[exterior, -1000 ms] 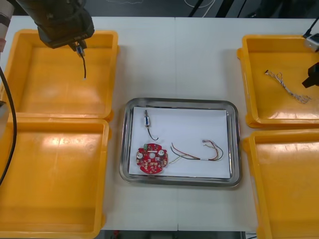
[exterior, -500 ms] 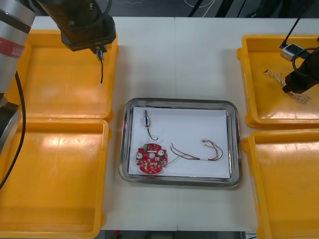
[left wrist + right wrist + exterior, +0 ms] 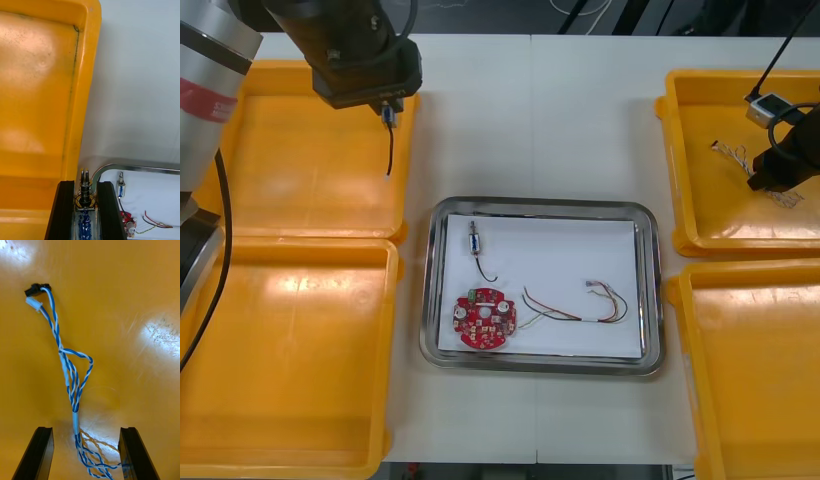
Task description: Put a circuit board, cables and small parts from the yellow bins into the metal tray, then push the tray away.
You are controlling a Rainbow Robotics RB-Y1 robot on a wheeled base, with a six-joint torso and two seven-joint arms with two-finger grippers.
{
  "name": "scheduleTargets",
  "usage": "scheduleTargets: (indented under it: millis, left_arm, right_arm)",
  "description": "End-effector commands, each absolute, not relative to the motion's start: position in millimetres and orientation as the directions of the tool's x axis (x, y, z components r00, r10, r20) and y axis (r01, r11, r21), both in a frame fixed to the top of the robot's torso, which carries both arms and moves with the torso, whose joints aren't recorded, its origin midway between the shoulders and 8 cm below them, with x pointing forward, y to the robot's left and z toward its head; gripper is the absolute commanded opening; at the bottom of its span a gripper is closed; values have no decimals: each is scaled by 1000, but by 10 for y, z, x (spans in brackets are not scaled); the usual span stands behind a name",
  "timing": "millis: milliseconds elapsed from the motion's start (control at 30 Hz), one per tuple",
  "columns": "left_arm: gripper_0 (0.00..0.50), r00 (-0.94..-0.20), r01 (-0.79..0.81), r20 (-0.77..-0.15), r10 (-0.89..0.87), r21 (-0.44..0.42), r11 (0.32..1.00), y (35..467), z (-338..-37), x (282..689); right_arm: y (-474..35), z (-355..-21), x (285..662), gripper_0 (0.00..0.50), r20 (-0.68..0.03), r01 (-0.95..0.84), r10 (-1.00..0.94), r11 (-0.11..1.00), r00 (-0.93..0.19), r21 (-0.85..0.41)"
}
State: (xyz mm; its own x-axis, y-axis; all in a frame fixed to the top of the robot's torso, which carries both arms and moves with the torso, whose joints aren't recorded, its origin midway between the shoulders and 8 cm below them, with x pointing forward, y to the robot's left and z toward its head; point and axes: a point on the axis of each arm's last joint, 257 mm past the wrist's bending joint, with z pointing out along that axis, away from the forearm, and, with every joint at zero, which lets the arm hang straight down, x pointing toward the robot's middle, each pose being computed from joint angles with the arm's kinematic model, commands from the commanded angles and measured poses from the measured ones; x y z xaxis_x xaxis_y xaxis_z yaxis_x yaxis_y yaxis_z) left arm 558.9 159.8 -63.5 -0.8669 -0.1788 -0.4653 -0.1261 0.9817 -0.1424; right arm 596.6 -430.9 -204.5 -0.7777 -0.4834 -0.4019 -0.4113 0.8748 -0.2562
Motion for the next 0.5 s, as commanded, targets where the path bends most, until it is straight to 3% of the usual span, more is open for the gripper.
scheduleTargets:
  millis: [33,500]
  left_arm:
    - [0,-872,-45,-481,-93,-110,993,1458,-633,5533]
    - [0,-878,-38,-472,-81,-101,994,1462,-658,5510]
  right_arm:
    - [-4140,-1828,6136,500,-453,-418,-490,872,-745,-256]
    - [-4060,-1933,6202,500,-481,-412,-484,875,-731,-255]
